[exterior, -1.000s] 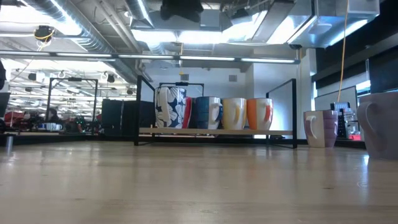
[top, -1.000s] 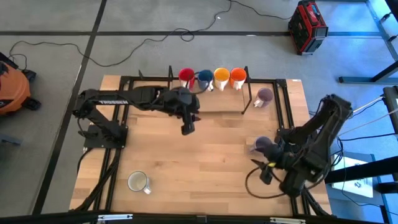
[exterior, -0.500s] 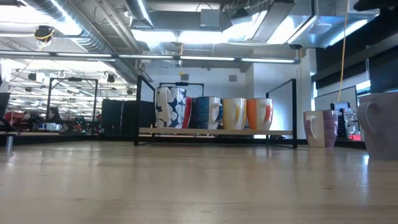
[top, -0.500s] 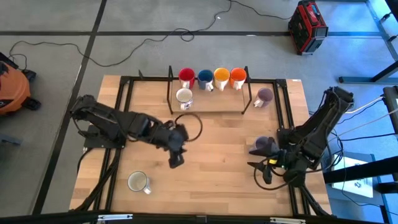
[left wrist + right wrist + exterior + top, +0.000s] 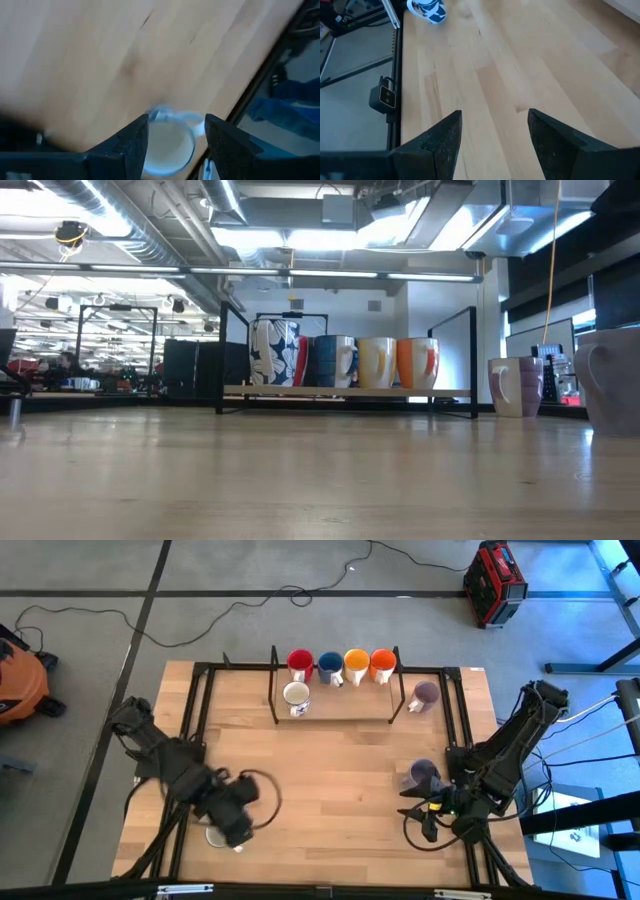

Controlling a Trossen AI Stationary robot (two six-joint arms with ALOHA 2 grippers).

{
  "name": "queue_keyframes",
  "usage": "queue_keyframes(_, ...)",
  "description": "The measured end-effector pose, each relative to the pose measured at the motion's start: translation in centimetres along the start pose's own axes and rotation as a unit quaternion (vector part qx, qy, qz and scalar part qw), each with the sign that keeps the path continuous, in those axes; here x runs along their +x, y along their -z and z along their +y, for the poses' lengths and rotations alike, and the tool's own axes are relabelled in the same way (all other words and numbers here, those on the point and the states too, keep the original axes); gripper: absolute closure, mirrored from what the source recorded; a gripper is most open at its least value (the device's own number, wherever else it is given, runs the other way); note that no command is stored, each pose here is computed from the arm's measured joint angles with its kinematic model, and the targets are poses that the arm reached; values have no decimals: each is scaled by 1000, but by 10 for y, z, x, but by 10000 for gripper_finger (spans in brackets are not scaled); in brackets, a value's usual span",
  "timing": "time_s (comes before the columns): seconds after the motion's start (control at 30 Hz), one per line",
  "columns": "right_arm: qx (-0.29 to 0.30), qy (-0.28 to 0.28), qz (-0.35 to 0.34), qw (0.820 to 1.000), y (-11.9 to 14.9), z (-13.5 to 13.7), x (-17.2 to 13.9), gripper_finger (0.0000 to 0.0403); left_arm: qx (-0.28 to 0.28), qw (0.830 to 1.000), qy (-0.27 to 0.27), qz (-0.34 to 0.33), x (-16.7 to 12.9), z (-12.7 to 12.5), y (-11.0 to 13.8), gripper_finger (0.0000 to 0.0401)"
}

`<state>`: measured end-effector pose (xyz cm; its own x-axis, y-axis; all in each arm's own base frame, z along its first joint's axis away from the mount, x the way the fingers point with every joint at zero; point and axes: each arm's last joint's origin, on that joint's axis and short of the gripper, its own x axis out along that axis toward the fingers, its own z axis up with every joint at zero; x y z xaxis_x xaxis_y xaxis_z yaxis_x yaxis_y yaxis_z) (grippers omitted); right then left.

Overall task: Place coffee mugs
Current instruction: Put the white mug on the shelf aligned with the blue mug

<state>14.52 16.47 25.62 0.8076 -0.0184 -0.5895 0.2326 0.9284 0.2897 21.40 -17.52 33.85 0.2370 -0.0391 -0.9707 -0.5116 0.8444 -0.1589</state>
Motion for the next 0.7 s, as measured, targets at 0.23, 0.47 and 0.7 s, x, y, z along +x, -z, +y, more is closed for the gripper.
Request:
queue_keyframes(0.23,-24,0,0,1000,0,0,0,189,-81,993,-48,69,31,7,48,214)
queue_keyframes(0.47,-29,1,0,1000,0,0,0,189,-150,985,-42,81,56,20,66,215)
queue_keyframes(0.7,-27,1,0,1000,0,0,0,189,-155,981,-77,88,77,33,72,215)
